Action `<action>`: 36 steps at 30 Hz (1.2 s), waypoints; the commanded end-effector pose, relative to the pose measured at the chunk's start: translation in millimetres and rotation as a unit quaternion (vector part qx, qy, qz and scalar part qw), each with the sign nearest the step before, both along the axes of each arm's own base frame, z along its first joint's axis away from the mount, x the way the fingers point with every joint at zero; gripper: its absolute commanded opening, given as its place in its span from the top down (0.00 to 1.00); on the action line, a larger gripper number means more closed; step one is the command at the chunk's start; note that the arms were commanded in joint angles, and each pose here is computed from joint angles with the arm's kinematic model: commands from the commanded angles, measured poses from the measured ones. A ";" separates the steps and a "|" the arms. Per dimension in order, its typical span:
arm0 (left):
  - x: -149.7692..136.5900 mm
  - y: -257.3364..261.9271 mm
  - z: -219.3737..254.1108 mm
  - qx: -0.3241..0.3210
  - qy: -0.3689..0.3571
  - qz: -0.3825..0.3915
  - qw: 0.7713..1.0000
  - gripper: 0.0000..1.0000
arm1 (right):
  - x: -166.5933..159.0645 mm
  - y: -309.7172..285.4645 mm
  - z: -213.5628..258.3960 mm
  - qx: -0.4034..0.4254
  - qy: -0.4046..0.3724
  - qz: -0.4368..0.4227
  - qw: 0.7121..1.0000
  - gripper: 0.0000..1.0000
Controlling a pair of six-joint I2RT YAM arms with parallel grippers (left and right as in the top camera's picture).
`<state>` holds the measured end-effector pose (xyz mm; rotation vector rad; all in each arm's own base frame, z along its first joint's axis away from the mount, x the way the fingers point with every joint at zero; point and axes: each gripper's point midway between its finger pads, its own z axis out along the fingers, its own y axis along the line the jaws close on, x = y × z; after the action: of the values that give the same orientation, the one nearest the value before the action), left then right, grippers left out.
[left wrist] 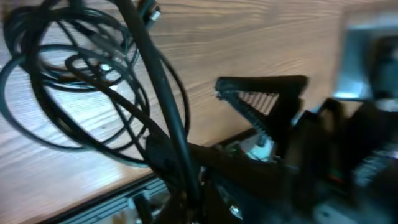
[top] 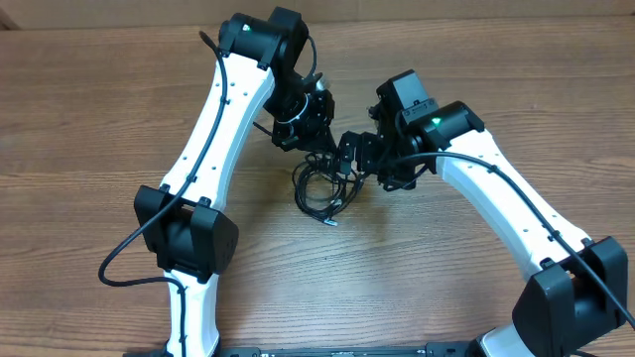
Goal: Untangle cables
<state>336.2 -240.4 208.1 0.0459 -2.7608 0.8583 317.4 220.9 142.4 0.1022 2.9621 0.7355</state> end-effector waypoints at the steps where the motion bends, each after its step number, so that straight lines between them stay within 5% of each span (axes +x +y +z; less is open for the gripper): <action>1: 1.4 -9.7 38.2 -0.095 0.014 0.025 0.995 0.96 | -6.6 6.1 -10.5 -0.016 0.005 0.011 1.000 0.01; 5: 7.6 -9.4 57.1 -0.133 0.005 0.034 0.991 0.96 | -8.2 14.6 -19.1 -0.021 0.008 0.023 1.000 0.14; 6: 10.5 -8.5 65.1 -0.143 -0.006 0.036 0.989 0.96 | -10.1 18.8 -24.9 -0.023 0.013 0.029 0.999 0.30; 13: 29.0 14.6 72.7 -0.126 -0.047 0.060 0.989 0.96 | -19.3 29.3 -38.5 -0.032 0.031 0.046 0.998 0.94; 14: 35.2 26.7 64.7 -0.095 -0.056 0.071 0.991 0.96 | -20.5 28.4 -38.8 -0.033 0.037 0.041 0.998 0.96; 20: 52.5 65.7 48.6 -0.024 -0.071 0.115 0.991 0.96 | -22.7 8.8 -45.7 -0.080 0.056 -0.005 0.995 0.96; 25: 41.5 31.7 109.7 -0.244 -0.007 0.110 0.964 0.96 | -18.4 -28.5 -53.8 -0.174 0.053 -0.083 0.980 0.96; 27: 40.4 29.7 113.9 -0.256 -0.001 0.109 0.960 0.96 | -19.4 -27.5 -53.7 -0.171 0.056 -0.080 0.980 0.95; 28: 41.5 31.5 109.9 -0.243 -0.001 0.114 0.963 0.96 | -19.2 -27.7 -53.6 -0.171 0.055 -0.076 0.981 0.87; 29: 47.6 45.5 84.5 -0.159 -0.008 0.140 0.977 0.96 | -18.5 -30.3 -52.9 -0.173 0.052 -0.064 0.982 0.71; 30: 50.3 54.1 69.7 -0.106 -0.012 0.156 0.982 0.96 | -18.0 -33.5 -51.5 -0.174 0.054 -0.063 0.981 0.68; 32: 53.4 70.0 43.5 0.006 -0.033 0.174 0.984 0.96 | -17.5 -42.0 -43.9 -0.178 0.062 -0.061 0.980 0.68; 36: 53.3 80.1 22.9 0.129 -0.053 0.208 0.968 0.96 | -19.0 -39.6 -10.3 -0.136 0.067 0.011 0.988 0.68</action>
<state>388.8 -178.7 241.2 0.5035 -2.8131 0.9545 283.9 172.2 97.9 0.3000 3.1974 0.1661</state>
